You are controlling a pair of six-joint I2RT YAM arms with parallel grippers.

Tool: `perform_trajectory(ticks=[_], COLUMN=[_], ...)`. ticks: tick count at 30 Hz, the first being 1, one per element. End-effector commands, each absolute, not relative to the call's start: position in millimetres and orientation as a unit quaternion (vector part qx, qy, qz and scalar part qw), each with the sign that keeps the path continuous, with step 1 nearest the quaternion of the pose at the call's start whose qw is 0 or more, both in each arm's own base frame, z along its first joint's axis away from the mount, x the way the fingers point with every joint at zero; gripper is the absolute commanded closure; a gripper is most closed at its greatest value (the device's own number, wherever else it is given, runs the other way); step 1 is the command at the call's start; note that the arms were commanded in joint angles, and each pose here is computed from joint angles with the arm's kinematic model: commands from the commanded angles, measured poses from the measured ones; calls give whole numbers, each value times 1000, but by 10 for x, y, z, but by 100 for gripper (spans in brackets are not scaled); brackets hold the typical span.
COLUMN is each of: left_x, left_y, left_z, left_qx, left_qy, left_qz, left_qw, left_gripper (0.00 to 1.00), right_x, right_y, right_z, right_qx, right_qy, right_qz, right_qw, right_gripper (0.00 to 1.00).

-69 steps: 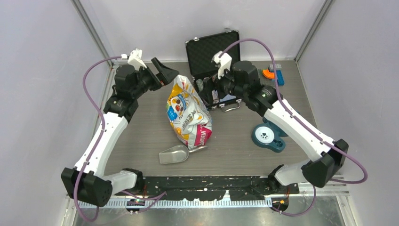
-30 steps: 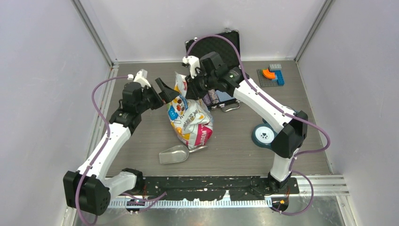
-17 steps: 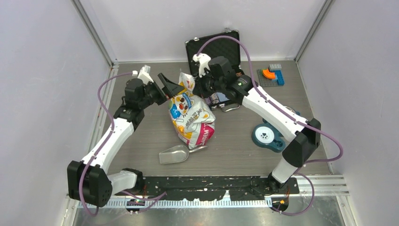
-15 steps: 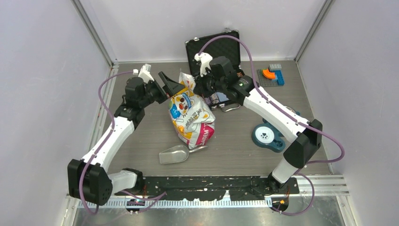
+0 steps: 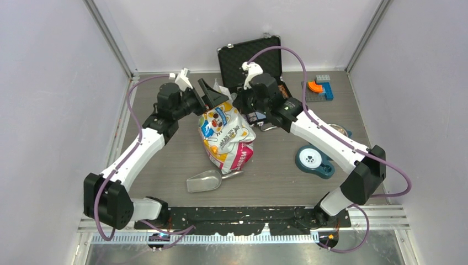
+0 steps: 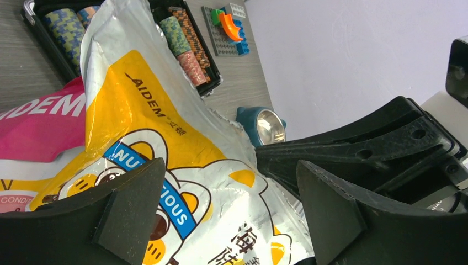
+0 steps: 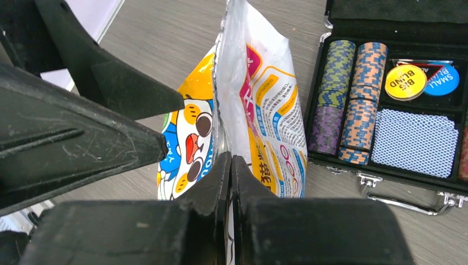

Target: Serve the pet food

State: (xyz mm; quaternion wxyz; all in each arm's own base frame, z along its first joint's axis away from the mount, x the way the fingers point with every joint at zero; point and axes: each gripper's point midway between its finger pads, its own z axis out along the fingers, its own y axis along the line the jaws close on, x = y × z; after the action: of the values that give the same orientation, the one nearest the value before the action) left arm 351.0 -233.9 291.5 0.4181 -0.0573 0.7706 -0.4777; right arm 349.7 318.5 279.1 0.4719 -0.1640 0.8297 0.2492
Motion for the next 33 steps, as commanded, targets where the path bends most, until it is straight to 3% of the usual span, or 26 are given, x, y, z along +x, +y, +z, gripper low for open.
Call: perform_trajectory(ticks=[1, 33], left_x=[3537, 3518], left_y=[-2406, -2486], left_z=[3144, 2778], left_qx=[-37, -49], left_qy=[759, 803], left_qz=[-476, -418], left_qw=[442, 423], left_gripper=[9, 46], right_x=[3594, 3446], right_y=[3046, 3095], right_z=[2928, 2974], right_qx=[-99, -75], right_qy=[818, 806], right_qz=[250, 312], right_qw=[508, 497], right_gripper=[95, 95])
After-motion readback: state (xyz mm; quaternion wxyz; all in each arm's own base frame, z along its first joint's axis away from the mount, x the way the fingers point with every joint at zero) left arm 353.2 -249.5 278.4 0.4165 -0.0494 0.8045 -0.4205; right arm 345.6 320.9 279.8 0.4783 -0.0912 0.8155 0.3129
